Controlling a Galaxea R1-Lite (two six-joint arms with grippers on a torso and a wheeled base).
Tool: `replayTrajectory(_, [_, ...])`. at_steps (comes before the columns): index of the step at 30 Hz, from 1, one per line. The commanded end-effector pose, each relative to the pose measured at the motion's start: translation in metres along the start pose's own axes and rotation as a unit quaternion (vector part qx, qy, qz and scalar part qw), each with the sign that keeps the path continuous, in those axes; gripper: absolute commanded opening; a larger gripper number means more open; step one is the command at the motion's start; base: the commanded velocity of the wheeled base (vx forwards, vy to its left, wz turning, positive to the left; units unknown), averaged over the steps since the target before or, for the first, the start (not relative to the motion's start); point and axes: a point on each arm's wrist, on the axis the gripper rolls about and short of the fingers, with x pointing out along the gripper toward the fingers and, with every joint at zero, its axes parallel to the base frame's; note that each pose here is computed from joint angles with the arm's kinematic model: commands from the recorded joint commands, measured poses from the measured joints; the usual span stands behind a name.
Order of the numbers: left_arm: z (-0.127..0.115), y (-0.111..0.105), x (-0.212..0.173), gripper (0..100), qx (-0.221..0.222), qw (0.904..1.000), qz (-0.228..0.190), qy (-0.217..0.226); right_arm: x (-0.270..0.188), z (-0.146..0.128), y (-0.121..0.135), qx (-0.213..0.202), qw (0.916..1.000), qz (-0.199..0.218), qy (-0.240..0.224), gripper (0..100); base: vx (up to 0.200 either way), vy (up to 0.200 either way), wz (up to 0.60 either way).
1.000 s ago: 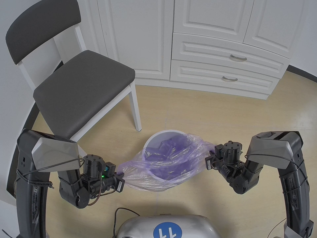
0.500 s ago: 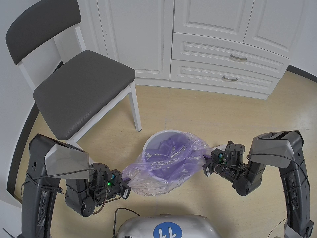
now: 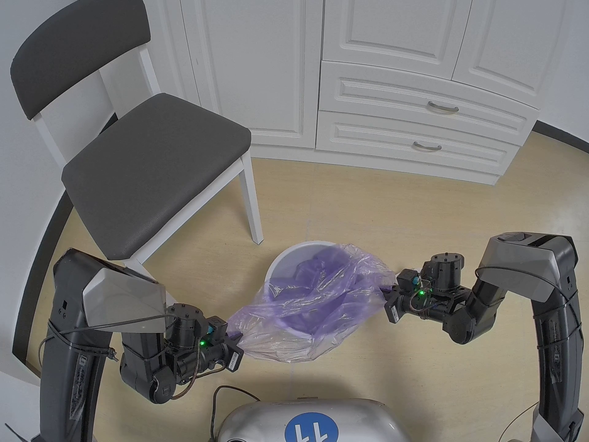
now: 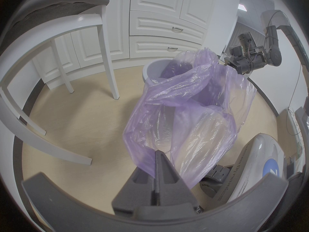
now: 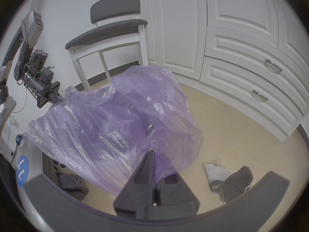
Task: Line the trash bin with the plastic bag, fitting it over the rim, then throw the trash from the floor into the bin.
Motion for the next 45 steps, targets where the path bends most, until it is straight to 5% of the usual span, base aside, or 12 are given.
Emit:
replayTrajectory(1, [0.000,0.000,0.000,0,0.000,1.0000,-0.001,-0.001,0.001,0.007,-0.002,-0.003,1.0000,0.001,-0.006,0,0.000,0.000,0.00])
replayTrajectory(34, [-0.002,0.000,0.001,0,0.000,0.9999,0.010,0.009,0.003,0.015,0.011,-0.025,0.9991,0.031,-0.010,0,0.000,0.000,0.00])
replayTrajectory(35, [-0.002,0.000,0.001,0,0.000,0.9999,0.010,0.009,0.003,0.015,0.011,-0.026,0.9991,0.031,-0.010,100,0.000,0.000,0.00])
replayTrajectory(45, [0.004,0.004,-0.002,0,-0.001,0.9999,0.015,-0.001,-0.028,0.018,0.009,-0.022,0.9996,0.017,-0.008,100,0.000,0.000,0.00])
